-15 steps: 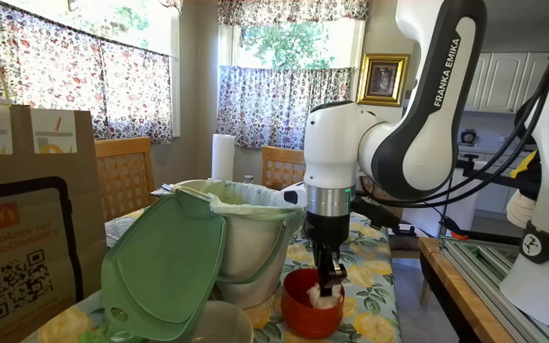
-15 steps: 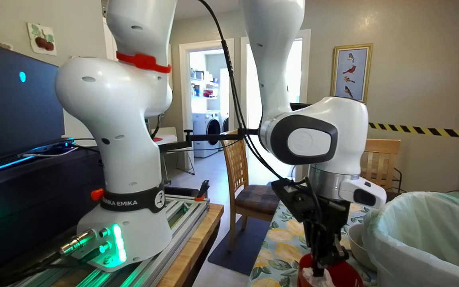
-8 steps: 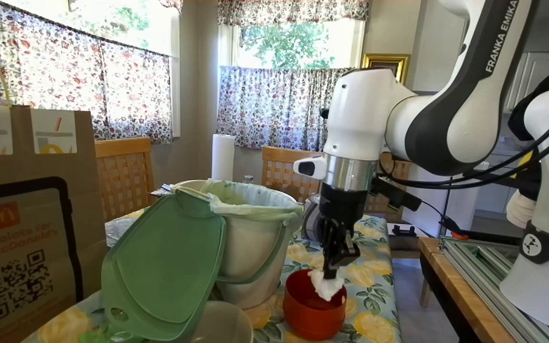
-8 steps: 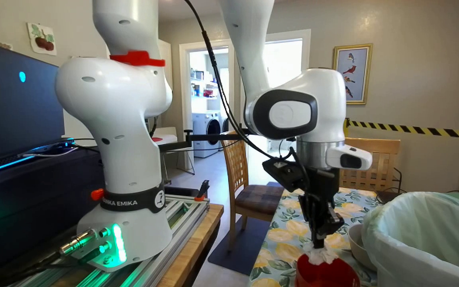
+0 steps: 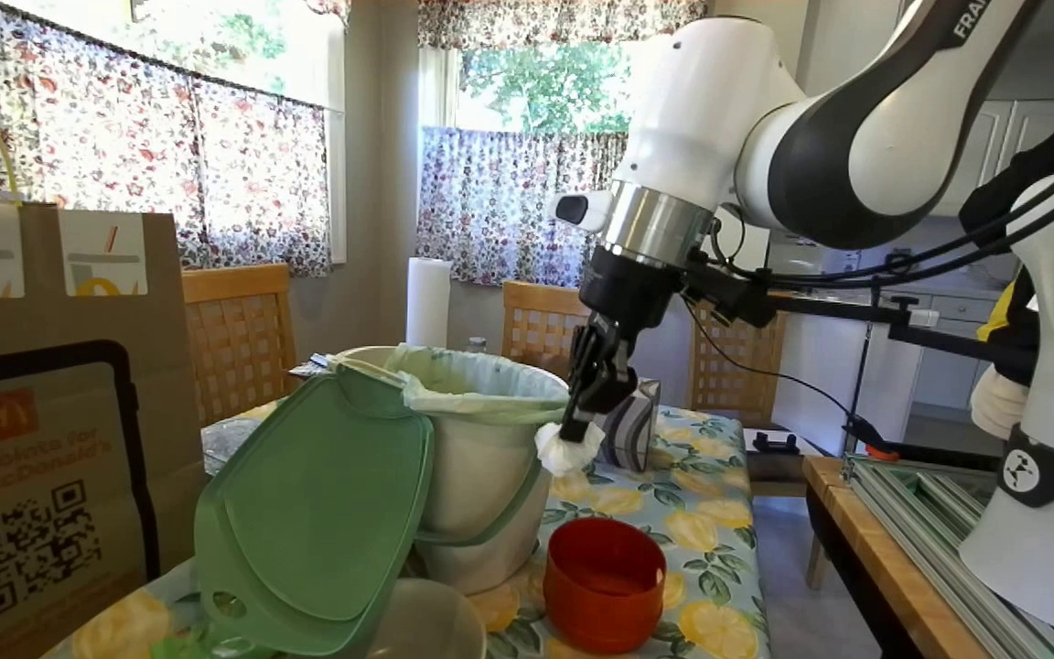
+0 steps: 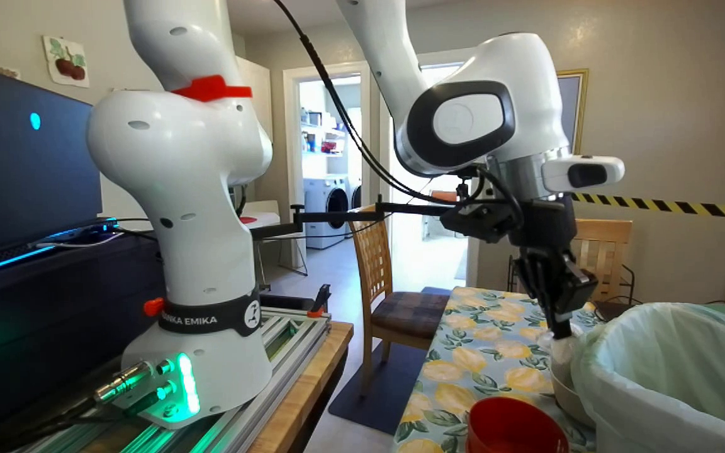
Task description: Use the crumpled napkin to wipe the red lid then throw the napkin in the bin.
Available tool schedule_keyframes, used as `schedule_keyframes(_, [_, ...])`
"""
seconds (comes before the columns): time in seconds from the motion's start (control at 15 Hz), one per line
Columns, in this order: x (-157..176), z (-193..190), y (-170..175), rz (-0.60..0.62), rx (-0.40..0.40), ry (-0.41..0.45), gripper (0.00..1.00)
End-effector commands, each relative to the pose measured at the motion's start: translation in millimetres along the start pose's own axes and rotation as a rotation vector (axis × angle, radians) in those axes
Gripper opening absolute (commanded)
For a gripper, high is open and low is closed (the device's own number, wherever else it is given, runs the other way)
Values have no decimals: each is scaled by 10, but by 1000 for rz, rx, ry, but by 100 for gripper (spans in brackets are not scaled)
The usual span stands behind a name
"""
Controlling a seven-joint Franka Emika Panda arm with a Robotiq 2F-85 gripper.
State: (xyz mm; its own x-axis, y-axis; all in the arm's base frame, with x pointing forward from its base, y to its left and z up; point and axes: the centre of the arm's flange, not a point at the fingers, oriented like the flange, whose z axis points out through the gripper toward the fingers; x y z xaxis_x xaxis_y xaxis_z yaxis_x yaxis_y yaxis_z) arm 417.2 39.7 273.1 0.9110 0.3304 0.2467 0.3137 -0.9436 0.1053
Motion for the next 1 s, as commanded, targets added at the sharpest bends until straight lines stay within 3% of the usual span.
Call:
schedule_keyframes(0.0, [-334, -552, 55, 77, 22, 44, 1])
schedule_keyframes(0.53, [-319, -1309, 434, 254, 18, 148, 1])
schedule_keyframes(0.93, [-237, -1427, 1021, 348, 13, 199, 1])
